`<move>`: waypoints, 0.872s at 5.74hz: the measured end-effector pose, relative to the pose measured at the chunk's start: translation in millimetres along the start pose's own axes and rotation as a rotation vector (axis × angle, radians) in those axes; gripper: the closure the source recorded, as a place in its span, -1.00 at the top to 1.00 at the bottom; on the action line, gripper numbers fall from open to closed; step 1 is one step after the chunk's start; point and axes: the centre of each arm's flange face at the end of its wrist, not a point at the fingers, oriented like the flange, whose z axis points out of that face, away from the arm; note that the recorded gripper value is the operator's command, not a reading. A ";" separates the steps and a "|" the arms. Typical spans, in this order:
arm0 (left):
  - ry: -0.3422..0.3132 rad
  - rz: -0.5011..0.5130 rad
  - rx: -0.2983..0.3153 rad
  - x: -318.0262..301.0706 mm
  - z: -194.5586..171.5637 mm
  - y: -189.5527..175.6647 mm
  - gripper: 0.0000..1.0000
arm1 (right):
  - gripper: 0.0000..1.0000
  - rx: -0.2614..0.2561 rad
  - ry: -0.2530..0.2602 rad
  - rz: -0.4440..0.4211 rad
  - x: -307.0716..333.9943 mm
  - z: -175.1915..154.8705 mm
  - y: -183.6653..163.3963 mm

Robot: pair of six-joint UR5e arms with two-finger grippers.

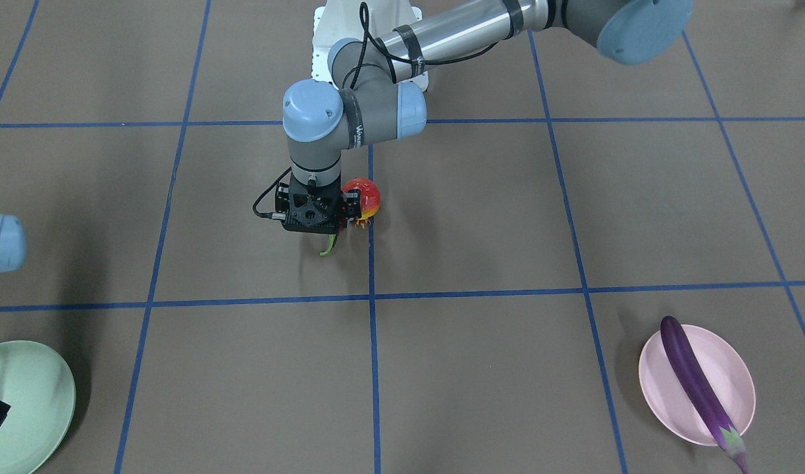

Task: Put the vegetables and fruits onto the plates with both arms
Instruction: 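Grasp the red chili pepper with the left gripper while the right gripper releases the peach, then carry chili to pink plate with left gripper while right approaches apple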

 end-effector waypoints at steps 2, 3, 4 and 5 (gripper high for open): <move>-0.005 0.005 -0.010 1.7 0.9 5.6 -1.00 | 1.00 -0.035 -0.100 0.005 -55.4 -25.9 22.9; -0.004 -0.005 0.001 -2.3 -21.6 -7.8 -1.00 | 1.00 -0.067 -0.145 -0.003 -77.9 -31.5 37.4; 0.017 -0.035 0.015 -16.0 -67.1 -39.3 -1.00 | 1.00 -0.091 -0.183 -0.013 -107.3 -34.6 60.5; 0.052 -0.080 0.021 -42.5 -117.5 -81.2 -1.00 | 1.00 -0.112 -0.223 0.005 -141.7 -41.6 94.9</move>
